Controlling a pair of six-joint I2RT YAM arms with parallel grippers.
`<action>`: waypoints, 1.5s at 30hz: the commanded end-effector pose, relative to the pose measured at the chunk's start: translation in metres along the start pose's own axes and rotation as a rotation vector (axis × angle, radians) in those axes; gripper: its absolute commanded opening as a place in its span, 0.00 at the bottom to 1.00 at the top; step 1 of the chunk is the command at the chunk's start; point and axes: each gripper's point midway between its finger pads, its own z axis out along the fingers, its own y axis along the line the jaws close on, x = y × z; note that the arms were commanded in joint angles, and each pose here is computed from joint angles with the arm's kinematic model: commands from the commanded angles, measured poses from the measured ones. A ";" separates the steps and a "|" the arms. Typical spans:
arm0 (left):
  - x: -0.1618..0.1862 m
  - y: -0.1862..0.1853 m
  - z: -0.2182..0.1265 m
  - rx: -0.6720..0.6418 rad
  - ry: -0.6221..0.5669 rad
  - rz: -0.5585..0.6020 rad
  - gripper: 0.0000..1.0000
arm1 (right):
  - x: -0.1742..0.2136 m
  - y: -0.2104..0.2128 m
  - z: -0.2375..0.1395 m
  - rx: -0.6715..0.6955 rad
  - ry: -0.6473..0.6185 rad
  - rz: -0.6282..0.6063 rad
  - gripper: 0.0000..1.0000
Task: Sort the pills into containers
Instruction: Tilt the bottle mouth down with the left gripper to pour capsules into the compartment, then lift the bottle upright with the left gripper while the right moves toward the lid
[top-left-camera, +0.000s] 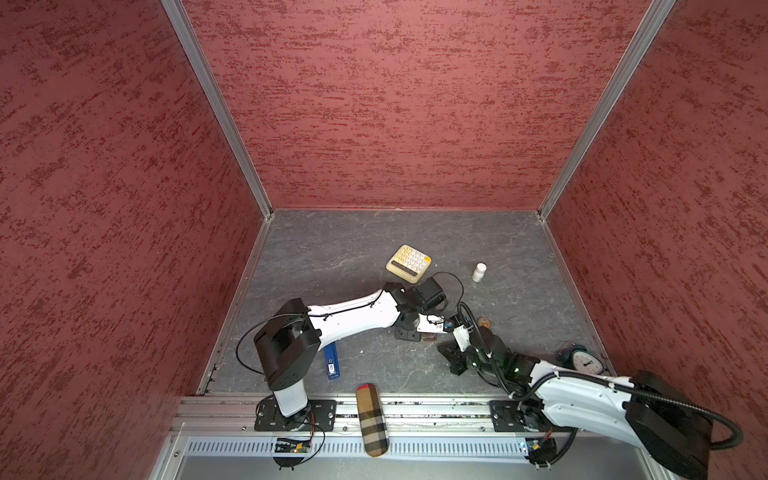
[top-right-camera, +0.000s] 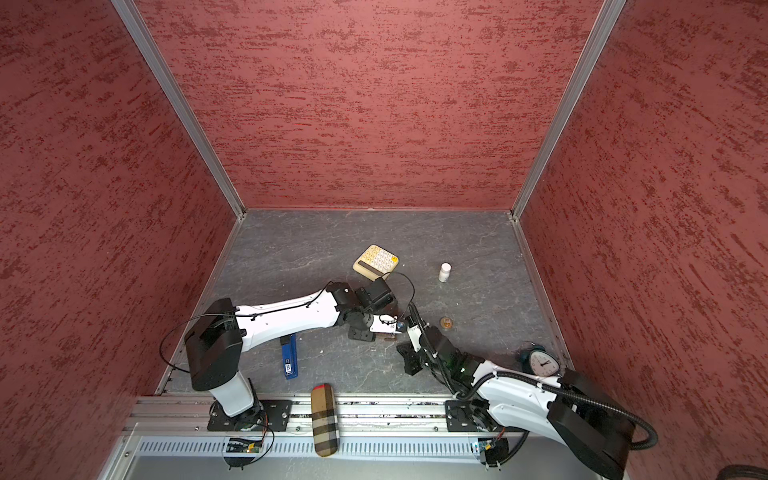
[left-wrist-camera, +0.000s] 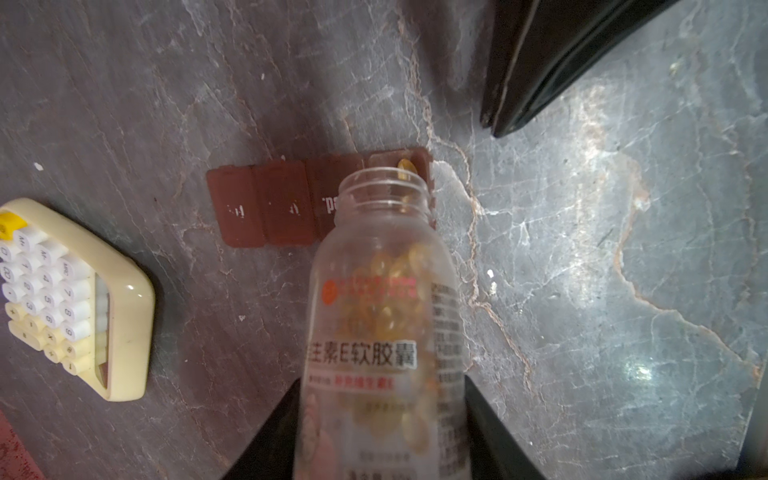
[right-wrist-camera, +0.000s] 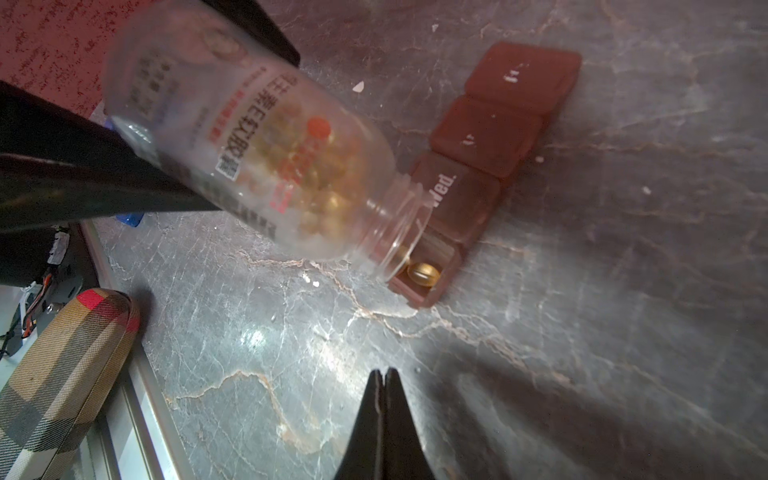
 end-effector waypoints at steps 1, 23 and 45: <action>-0.012 0.006 -0.014 -0.039 -0.077 -0.011 0.00 | -0.008 0.003 -0.003 -0.003 -0.036 -0.015 0.00; -0.003 0.002 -0.018 -0.103 -0.183 -0.074 0.00 | -0.042 0.009 -0.033 0.051 -0.104 -0.033 0.00; -0.025 0.048 -0.072 -0.466 -0.876 -0.317 0.00 | -0.112 -0.008 -0.087 0.283 -0.279 0.105 0.00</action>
